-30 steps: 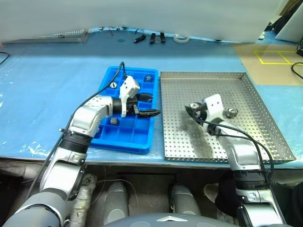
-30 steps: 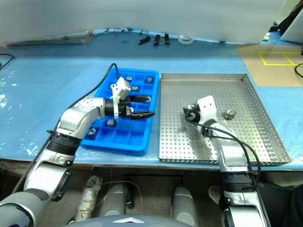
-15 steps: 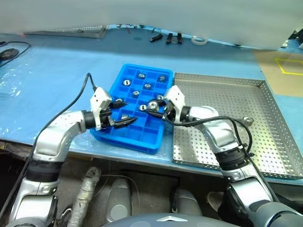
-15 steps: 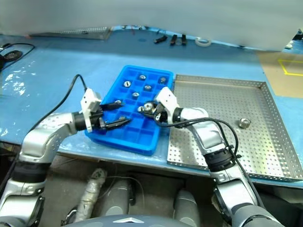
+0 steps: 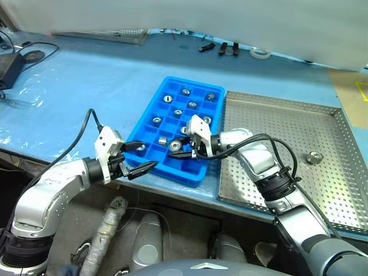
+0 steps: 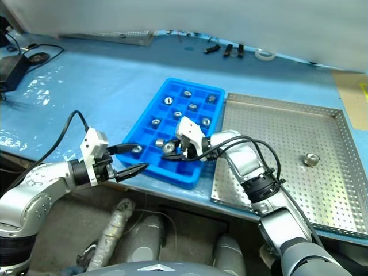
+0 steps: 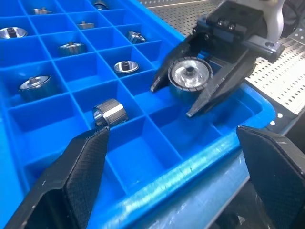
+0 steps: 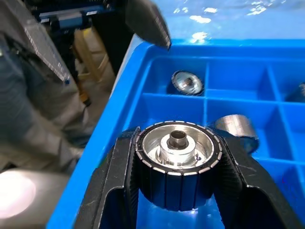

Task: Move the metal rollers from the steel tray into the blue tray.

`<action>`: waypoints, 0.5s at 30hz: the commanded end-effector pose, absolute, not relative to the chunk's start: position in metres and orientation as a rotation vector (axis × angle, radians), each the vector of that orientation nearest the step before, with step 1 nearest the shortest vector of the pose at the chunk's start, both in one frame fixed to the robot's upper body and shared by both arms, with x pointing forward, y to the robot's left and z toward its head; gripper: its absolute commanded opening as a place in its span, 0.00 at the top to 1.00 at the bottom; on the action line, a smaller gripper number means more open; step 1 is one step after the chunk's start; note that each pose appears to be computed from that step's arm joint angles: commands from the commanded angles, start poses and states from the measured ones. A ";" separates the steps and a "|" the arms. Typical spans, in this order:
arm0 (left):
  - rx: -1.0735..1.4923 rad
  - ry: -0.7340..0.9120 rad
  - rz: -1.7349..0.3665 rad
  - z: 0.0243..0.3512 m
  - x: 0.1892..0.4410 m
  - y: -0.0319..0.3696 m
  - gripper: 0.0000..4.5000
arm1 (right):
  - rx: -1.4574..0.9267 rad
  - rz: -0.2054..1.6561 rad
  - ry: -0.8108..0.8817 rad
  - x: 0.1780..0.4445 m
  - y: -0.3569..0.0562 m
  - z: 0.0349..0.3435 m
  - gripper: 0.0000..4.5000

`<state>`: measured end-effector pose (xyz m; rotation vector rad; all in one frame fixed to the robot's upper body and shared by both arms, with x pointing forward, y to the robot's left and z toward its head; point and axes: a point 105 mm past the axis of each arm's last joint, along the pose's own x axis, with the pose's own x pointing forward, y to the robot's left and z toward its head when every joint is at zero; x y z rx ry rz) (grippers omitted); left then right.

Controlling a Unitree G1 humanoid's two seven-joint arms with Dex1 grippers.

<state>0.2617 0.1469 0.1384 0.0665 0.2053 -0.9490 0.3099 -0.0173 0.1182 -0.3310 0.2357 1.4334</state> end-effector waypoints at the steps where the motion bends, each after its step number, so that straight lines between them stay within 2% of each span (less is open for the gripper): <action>1: 0.095 0.160 -0.953 0.151 0.259 0.145 0.00 | -0.345 1.470 0.215 0.306 -0.016 0.126 0.55; 8: 0.102 0.150 -0.977 0.155 0.269 0.139 0.00 | -0.342 1.379 0.212 0.315 -0.021 0.126 0.04; 13: 0.110 0.127 -1.024 0.161 0.285 0.129 0.00 | -0.357 1.261 0.171 0.326 -0.034 0.134 0.04; 15: 0.111 0.113 -1.056 0.164 0.293 0.121 0.00 | -0.365 1.149 0.144 0.338 -0.046 0.140 0.04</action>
